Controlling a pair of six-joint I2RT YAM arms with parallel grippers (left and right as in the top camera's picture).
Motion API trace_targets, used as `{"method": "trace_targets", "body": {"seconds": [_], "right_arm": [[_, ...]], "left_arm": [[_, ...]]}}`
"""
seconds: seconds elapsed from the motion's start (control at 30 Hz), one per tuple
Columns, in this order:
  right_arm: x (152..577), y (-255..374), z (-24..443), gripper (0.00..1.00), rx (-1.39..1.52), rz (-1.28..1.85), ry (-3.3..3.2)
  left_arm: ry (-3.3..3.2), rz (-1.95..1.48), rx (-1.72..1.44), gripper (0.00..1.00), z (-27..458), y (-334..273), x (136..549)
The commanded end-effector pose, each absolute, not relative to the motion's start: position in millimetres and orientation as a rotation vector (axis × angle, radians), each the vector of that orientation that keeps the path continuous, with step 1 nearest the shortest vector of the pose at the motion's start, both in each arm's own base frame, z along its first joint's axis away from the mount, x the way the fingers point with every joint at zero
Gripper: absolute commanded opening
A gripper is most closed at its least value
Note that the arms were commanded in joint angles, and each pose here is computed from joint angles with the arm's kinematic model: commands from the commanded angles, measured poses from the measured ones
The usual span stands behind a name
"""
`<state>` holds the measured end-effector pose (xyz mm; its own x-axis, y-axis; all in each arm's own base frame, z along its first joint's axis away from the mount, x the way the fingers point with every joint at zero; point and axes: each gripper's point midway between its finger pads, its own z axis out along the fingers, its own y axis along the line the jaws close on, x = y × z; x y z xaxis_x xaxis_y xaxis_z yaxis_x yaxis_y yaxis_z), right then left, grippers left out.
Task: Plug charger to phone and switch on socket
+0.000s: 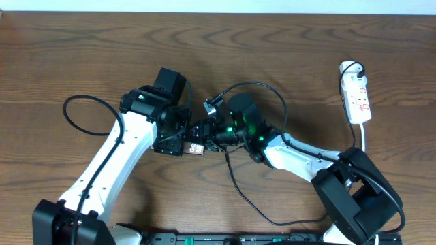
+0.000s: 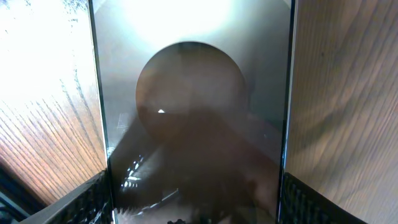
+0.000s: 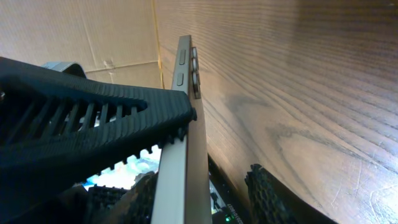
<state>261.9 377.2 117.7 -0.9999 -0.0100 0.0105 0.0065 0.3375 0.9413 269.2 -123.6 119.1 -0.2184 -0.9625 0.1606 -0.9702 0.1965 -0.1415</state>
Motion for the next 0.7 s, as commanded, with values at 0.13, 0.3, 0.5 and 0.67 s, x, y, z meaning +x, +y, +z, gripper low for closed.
{"method": "trace_targets", "body": {"seconds": [0.13,0.3,0.5,0.67], "right_arm": [[259.0,383.4,119.0,0.36,0.028,-1.801,-2.552],[260.1,383.3,118.5,0.34,0.022,-1.801,-2.558],[260.2,383.3,118.6,0.38,0.022,-1.801,-2.559],[260.9,383.2,118.3,0.33,0.018,-1.801,-2.563]], "left_arm": [[-2.401,0.339,1.94,0.08,120.3,-126.5,268.1],[-2.359,0.337,1.983,0.08,120.3,-126.6,268.0],[-2.339,0.33,2.017,0.07,120.1,-124.9,268.6],[-2.342,0.327,2.021,0.08,120.0,-124.2,269.0]]}}
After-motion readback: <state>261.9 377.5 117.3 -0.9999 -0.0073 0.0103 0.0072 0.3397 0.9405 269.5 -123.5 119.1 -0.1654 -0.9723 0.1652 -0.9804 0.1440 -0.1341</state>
